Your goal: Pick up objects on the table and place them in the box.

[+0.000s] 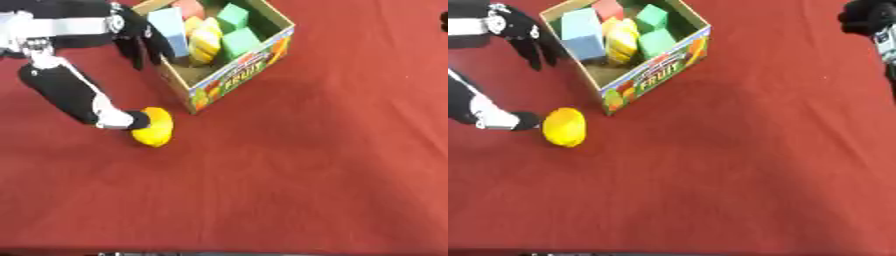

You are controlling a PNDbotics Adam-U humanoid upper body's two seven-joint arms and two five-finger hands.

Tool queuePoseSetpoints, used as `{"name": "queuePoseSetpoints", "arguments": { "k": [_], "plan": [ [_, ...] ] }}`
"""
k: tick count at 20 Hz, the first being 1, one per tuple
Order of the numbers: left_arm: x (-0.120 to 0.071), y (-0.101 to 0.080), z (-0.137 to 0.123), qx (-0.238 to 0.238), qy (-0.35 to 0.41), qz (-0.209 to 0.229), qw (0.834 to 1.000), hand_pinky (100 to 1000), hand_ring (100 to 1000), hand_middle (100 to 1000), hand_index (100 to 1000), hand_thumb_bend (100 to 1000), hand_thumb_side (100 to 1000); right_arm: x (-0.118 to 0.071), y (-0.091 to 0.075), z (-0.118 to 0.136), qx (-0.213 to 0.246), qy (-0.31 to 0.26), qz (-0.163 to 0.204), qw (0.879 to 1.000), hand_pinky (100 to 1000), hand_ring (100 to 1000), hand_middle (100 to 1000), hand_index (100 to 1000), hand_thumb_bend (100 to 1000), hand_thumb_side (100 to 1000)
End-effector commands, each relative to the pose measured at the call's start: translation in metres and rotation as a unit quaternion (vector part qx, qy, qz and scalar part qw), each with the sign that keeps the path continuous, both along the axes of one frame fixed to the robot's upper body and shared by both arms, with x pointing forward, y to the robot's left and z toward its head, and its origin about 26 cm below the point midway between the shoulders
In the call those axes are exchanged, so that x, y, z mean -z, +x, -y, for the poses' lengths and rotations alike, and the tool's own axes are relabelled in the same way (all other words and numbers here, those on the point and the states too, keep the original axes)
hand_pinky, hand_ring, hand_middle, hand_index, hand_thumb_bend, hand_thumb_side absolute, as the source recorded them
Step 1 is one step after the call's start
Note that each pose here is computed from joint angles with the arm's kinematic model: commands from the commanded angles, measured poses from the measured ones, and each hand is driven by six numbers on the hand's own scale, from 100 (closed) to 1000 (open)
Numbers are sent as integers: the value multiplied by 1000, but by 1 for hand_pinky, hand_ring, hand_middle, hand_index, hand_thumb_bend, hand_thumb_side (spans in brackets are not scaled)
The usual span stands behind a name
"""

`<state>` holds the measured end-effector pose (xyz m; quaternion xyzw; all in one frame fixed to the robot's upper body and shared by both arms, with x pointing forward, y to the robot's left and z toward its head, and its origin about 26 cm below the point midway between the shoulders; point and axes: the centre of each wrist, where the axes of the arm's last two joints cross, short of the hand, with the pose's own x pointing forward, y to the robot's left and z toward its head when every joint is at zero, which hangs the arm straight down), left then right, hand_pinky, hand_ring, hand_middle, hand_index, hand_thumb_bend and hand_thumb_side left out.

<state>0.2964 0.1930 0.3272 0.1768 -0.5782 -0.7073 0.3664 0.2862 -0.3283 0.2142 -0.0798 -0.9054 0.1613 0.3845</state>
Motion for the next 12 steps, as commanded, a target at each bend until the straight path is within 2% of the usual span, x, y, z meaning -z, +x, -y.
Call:
{"name": "queuePoseSetpoints", "arguments": {
  "k": [1, 4, 8, 12],
  "plan": [
    [-5, -5, -3, -15, 9, 14, 1000, 773, 686, 697, 859, 490, 211, -8, -2, 0, -2, -4, 14, 1000, 792, 752, 686, 776, 100, 574],
    [0, -4, 0, -17, 18, 15, 1000, 771, 682, 693, 851, 497, 201, -8, -2, 0, -3, -2, 13, 1000, 792, 752, 686, 775, 100, 575],
    [10, -3, 4, -10, 66, 33, 997, 786, 717, 731, 839, 555, 162, -7, -1, -1, -5, 1, 11, 1000, 792, 751, 686, 775, 100, 577],
    [20, -1, 5, -14, 108, 44, 993, 788, 725, 734, 841, 550, 152, -7, -1, -2, -7, 5, 11, 1000, 793, 751, 686, 775, 100, 578]
  ]
}}
